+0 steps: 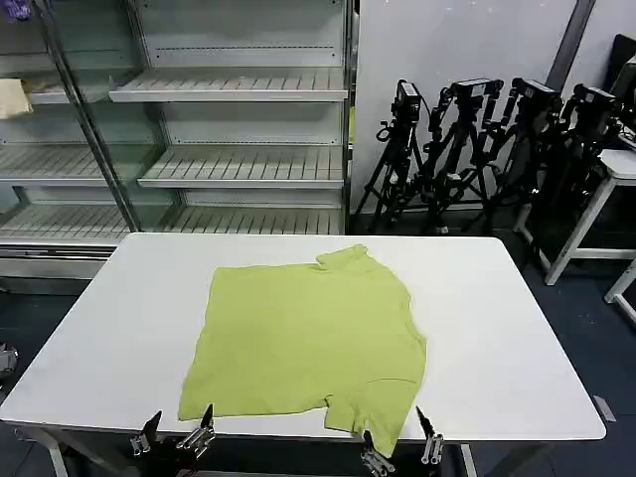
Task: Fold and organize the clothes.
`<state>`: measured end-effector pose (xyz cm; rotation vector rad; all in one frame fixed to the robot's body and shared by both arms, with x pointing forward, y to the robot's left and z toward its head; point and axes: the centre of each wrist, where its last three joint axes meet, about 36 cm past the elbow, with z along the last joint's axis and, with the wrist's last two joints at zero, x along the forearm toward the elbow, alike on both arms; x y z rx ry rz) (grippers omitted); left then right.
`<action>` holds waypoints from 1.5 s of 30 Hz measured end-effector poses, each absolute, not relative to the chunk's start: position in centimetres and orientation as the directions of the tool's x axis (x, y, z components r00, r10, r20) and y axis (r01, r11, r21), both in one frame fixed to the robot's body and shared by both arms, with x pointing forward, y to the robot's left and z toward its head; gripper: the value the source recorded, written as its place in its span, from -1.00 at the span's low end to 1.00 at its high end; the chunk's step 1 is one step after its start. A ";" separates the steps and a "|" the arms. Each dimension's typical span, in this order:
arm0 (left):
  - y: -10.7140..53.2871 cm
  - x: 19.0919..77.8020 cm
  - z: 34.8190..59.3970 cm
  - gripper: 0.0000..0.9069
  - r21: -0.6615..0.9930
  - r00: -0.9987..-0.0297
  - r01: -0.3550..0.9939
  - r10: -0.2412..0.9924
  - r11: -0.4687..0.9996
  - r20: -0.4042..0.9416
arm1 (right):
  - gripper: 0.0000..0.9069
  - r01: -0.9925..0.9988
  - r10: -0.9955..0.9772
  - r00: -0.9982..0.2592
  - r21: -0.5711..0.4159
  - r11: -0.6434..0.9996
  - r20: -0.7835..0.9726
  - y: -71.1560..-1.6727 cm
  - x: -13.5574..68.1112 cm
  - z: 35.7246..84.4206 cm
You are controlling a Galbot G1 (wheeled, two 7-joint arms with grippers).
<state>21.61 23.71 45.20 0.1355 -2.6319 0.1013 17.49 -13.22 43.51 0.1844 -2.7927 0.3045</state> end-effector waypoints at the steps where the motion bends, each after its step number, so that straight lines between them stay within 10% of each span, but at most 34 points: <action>1: 23.8 21.7 45.0 1.00 -0.050 -0.869 -0.114 -0.075 0.992 0.489 | 1.00 -0.163 -0.094 -0.938 -0.187 0.969 0.334 -13.1 17.5 43.4; 5: 24.0 22.2 44.6 1.00 -0.062 -0.865 -0.116 -0.070 0.991 0.497 | 1.00 -0.169 -0.099 -0.934 -0.181 0.969 0.344 -12.8 17.2 43.2; 8: 24.1 22.5 44.4 -0.69 -0.067 -0.865 -0.116 -0.068 0.991 0.497 | 1.00 -0.168 -0.097 -0.931 -0.179 0.969 0.351 -12.7 17.2 43.1; 10: 24.2 22.6 44.4 -0.96 -0.073 -0.866 -0.117 -0.066 0.990 0.495 | 1.00 -0.168 -0.096 -0.929 -0.175 0.970 0.357 -12.5 17.3 43.0; 11: 24.2 22.7 44.4 -0.96 -0.075 -0.868 -0.115 -0.064 0.991 0.493 | 1.00 -0.168 -0.097 -0.928 -0.173 0.970 0.361 -12.5 17.3 42.9; 16: 24.3 23.2 44.0 -0.96 -0.077 -0.867 -0.110 -0.058 0.991 0.495 | -0.71 -0.167 -0.094 -0.918 -0.162 0.972 0.385 -12.2 17.4 42.5; 18: 24.4 23.3 43.8 -0.96 -0.077 -0.866 -0.109 -0.057 0.991 0.496 | -1.00 -0.167 -0.093 -0.912 -0.155 0.974 0.398 -12.2 17.5 42.3; 45: 24.1 23.3 44.1 -0.96 -0.115 -0.886 -0.096 -0.032 0.989 0.463 | -1.00 -0.170 -0.148 -0.885 -0.012 0.985 0.441 -12.1 17.5 43.4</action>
